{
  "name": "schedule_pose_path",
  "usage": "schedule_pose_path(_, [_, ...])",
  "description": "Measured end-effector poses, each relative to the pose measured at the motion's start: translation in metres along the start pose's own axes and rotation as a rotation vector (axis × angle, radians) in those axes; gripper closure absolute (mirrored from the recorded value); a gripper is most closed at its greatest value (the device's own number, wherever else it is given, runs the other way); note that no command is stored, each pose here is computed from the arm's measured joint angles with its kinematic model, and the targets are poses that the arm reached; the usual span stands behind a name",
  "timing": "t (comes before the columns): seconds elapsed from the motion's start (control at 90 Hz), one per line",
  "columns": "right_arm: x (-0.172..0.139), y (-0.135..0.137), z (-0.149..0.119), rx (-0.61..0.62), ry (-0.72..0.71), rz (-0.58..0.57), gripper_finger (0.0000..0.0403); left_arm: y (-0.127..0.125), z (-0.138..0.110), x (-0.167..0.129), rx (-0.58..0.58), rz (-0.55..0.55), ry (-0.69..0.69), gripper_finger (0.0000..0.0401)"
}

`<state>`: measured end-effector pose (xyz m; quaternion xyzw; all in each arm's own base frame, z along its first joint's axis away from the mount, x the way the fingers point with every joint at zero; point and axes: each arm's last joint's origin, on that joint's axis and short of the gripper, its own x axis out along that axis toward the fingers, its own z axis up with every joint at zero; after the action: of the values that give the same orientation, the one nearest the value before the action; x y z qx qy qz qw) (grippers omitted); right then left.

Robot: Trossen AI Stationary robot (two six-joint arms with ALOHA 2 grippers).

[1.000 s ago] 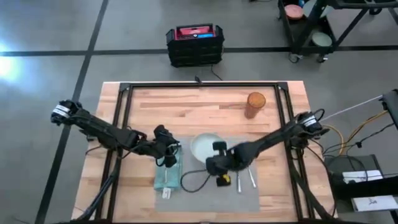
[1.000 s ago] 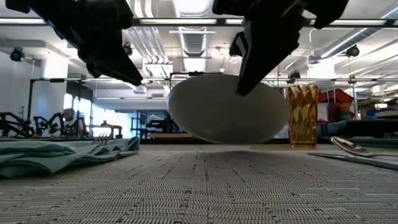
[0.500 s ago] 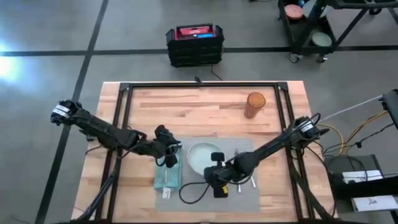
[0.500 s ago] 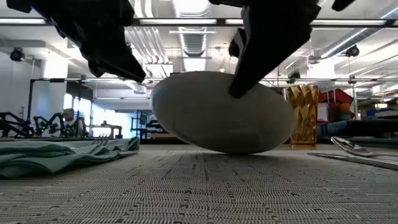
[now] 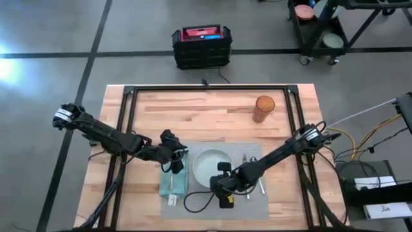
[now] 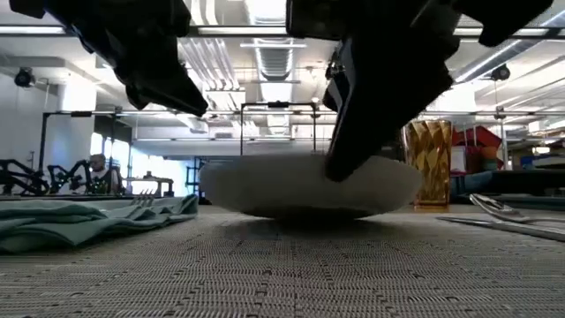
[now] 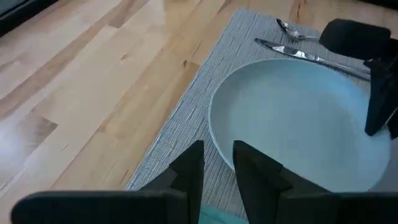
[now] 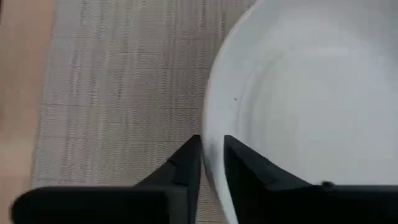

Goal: Set table place
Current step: Put the plate on the table mat to the left of the table knife, then move the orange cup to the top right of the table mat

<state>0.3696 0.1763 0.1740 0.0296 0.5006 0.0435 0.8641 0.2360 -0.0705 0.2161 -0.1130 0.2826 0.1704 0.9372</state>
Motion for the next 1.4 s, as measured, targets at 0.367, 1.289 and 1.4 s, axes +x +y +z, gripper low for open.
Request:
schedule_pose_path(0.367, [-0.059, -0.014, 0.015, 0.008, 0.02, 0.012, 0.0226, -0.001, -0.001, 0.0, -0.001, -0.028, 0.016, 0.0328])
schedule_pose_path(1.289, [-0.211, -0.255, -0.074, 0.489, 0.259, -0.508, 0.0186, -0.002, 0.0, 0.0, -0.011, -0.044, 0.018, 0.0328])
schedule_pose_path(1.4, [-0.204, -0.263, -0.083, 0.489, 0.29, -0.512, 0.0183, -0.002, 0.0, 0.0, -0.011, -0.044, 0.018, 0.0328])
